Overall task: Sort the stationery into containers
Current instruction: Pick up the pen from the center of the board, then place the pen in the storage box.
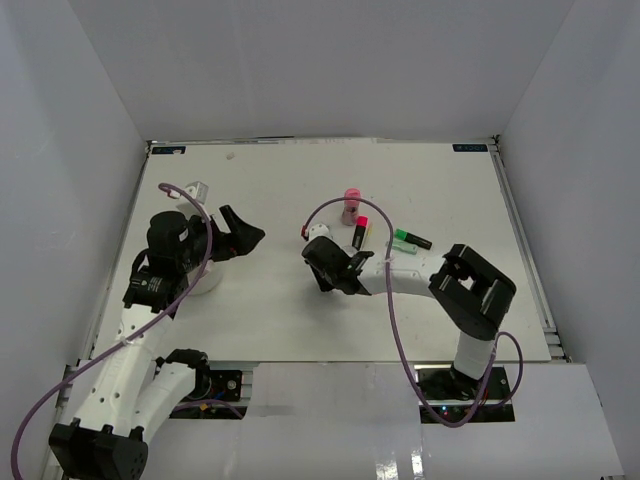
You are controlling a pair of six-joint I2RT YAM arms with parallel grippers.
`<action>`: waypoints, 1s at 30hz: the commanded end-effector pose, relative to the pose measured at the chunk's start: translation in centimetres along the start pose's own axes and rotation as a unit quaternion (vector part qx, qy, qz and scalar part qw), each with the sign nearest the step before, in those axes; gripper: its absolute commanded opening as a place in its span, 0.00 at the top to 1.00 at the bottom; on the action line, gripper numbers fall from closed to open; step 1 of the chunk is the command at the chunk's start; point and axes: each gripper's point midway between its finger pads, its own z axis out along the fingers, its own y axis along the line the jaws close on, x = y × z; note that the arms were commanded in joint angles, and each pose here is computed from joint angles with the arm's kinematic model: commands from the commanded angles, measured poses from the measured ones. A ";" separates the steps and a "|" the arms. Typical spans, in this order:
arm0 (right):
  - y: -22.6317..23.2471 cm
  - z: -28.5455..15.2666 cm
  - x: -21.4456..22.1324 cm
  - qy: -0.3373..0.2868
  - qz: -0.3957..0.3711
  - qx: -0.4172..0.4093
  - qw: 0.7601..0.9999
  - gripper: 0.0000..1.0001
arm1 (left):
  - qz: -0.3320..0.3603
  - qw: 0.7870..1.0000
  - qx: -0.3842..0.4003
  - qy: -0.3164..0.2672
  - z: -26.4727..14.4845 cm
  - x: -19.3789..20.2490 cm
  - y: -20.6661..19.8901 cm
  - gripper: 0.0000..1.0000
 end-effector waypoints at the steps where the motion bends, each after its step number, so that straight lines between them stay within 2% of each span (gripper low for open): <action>1: 1.9 -3.1 -2.3 -0.059 -0.008 -0.046 0.997 0.92 | -0.052 0.998 0.021 0.025 0.3 1.2 -0.9 0.02; 5: 3.3 -6.5 -4.8 -0.136 0.011 -0.112 0.984 0.92 | -0.088 0.996 0.021 0.026 1.2 1.4 -1.3 0.02; 9: 4.1 -10.8 -7.6 -0.229 0.035 -0.169 0.958 0.91 | -0.108 0.993 0.029 0.024 2.3 1.4 -2.4 0.02; 13: 3.9 -12.8 -8.4 -0.276 0.047 -0.191 0.941 0.90 | -0.126 0.991 0.043 0.033 3.6 1.8 -4.2 0.02; 21: 3.6 -15.9 -9.9 -0.340 0.068 -0.221 0.912 0.89 | -0.097 0.993 0.050 0.045 6.2 3.4 -7.9 0.06; 28: 3.5 -16.4 -10.1 -0.351 0.076 -0.226 0.905 0.89 | -0.071 0.995 0.047 0.060 7.9 4.8 -9.5 0.23; 29: 3.5 -16.5 -10.1 -0.353 0.078 -0.227 0.904 0.89 | -0.069 0.995 0.050 0.061 8.0 4.9 -9.8 0.31; 30: 3.5 -16.5 -10.1 -0.353 0.078 -0.227 0.904 0.88 | -0.067 0.995 0.048 0.060 8.0 4.9 -9.8 0.35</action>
